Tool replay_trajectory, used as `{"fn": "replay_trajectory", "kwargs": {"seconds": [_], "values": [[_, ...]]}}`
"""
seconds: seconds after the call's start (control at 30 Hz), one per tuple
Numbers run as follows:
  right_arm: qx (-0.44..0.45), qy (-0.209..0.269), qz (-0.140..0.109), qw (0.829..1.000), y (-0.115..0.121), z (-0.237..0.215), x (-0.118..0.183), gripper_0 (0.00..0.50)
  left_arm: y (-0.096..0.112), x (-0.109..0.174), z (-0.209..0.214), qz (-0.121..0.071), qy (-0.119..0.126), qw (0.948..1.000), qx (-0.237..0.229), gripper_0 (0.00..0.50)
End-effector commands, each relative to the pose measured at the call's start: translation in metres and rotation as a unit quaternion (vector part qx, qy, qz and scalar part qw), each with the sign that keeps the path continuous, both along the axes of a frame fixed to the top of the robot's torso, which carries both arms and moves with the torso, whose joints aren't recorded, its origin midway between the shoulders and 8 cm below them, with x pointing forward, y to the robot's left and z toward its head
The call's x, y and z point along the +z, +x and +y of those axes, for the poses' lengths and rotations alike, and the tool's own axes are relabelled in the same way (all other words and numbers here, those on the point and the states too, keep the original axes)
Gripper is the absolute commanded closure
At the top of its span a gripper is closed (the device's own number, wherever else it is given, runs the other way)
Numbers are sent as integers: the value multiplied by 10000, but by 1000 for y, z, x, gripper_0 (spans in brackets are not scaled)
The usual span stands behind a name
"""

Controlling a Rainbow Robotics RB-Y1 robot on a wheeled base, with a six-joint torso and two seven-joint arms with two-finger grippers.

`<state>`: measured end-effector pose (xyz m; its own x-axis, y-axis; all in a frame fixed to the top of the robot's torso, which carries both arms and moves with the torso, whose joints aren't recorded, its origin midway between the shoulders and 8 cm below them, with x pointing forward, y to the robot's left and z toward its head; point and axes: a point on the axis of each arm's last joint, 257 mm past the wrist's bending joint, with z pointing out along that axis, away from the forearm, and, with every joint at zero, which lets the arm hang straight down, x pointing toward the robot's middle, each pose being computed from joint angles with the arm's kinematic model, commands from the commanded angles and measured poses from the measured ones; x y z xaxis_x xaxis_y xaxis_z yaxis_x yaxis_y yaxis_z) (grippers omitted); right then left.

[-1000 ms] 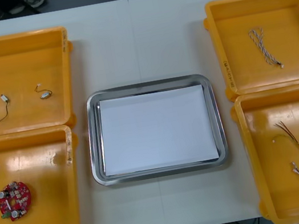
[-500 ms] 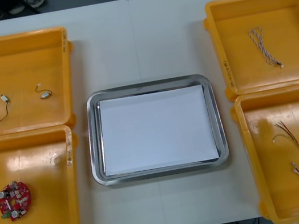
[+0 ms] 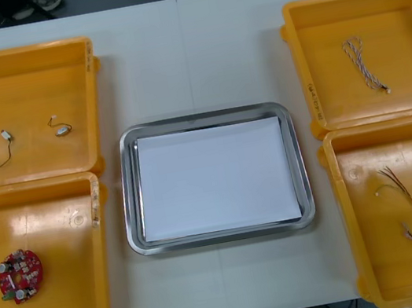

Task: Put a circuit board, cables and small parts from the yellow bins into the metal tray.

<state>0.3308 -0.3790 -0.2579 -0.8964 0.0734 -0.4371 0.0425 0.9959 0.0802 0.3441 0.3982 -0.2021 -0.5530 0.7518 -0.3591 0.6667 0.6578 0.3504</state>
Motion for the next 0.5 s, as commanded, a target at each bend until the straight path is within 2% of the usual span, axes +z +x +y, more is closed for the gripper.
{"fn": "replay_trajectory", "kwargs": {"seconds": [0.03,0.23,0.5], "values": [[149,-126,-61,9998,-7,3,-7,0,-11,3,17,58,193,9998,19,0],[201,-171,-189,9995,-10,5,-22,0,-17,-4,23,55,499,9977,-456,0],[510,-292,-252,9980,-8,16,-31,0,-22,-12,28,12,782,9930,-888,0]]}}
